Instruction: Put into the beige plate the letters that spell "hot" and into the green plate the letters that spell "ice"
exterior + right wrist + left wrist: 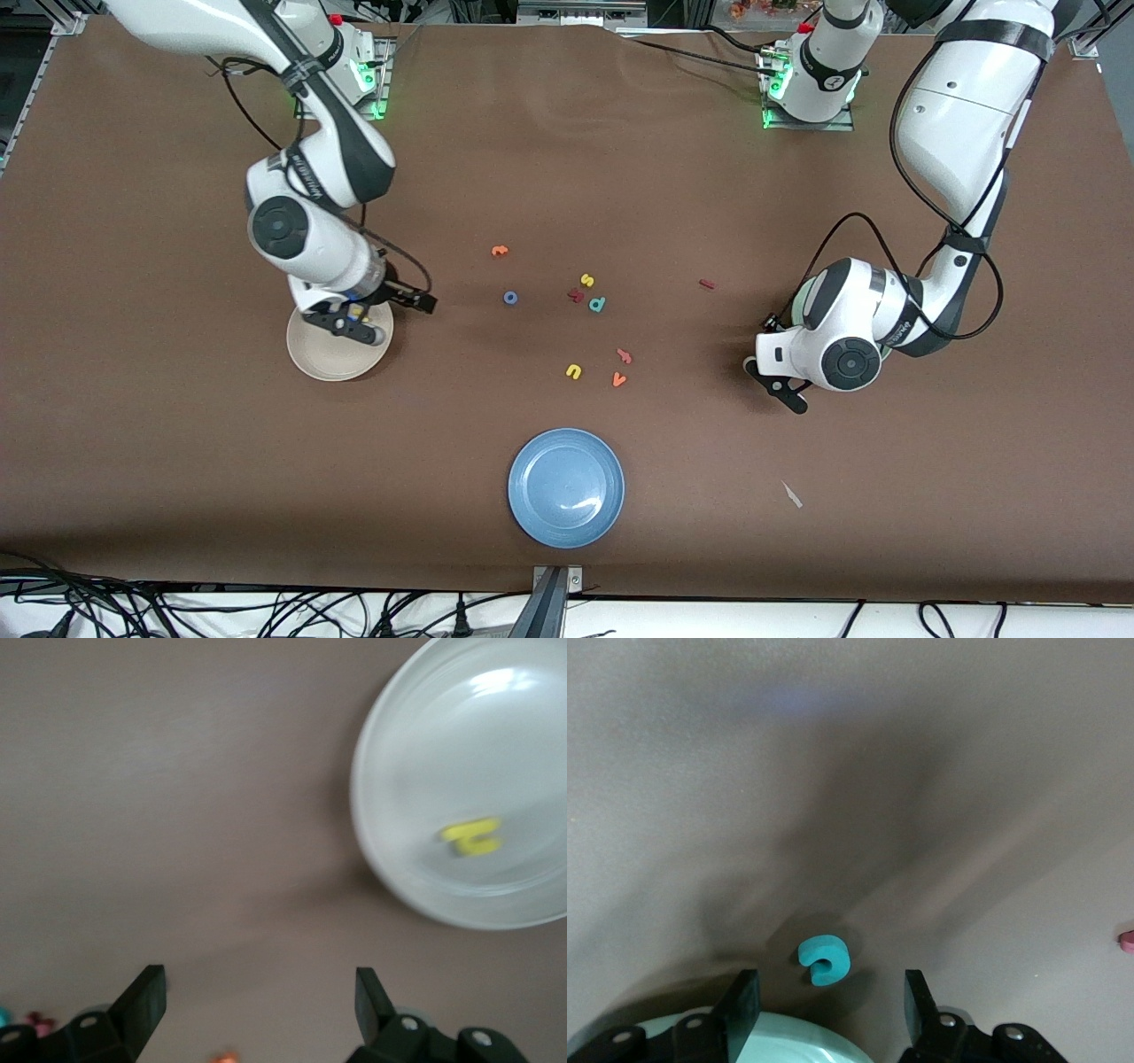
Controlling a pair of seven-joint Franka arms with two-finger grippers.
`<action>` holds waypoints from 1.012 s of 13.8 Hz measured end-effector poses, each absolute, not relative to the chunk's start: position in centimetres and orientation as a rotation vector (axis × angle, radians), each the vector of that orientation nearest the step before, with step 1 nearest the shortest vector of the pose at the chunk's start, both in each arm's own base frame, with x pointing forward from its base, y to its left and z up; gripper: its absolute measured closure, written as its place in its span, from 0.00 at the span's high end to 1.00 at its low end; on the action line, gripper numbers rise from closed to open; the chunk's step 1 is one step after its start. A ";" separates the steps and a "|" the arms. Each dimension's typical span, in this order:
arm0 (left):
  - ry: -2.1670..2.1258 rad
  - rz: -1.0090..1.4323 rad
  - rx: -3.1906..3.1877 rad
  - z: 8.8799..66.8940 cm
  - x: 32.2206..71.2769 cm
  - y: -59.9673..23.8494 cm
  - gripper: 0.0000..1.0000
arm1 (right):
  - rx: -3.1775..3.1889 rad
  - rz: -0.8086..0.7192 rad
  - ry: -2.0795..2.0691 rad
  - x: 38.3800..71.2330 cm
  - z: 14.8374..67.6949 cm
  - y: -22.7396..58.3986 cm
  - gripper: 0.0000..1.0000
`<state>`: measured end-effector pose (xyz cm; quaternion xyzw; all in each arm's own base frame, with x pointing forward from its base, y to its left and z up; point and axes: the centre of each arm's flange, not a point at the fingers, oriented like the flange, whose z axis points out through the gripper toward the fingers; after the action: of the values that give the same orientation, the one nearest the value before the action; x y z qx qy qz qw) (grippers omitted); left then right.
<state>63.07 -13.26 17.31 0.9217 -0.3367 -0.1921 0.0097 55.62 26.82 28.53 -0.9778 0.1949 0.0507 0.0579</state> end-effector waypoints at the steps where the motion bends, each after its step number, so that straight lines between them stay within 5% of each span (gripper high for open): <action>1: -1.051 -0.600 2.878 17.3 63.0 -13.3 0.73 | -2.933 0.137 0.634 55.3 28.0 28.7 0.95; 3: -1.051 -0.604 2.877 17.2 62.9 -13.3 0.69 | -2.881 0.118 0.714 54.7 26.4 31.6 0.95; 5: -1.058 -0.608 2.873 16.9 62.8 -13.6 0.50 | -2.863 0.120 0.761 54.2 24.4 34.0 0.95; 14: -1.067 -0.582 2.876 16.3 62.6 -13.9 0.49 | -2.880 0.114 0.820 52.5 19.3 37.9 0.95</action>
<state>62.60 -13.89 16.31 0.9211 -0.3417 -0.1864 0.0097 52.53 37.91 19.26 -0.9586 0.2728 0.0378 0.0723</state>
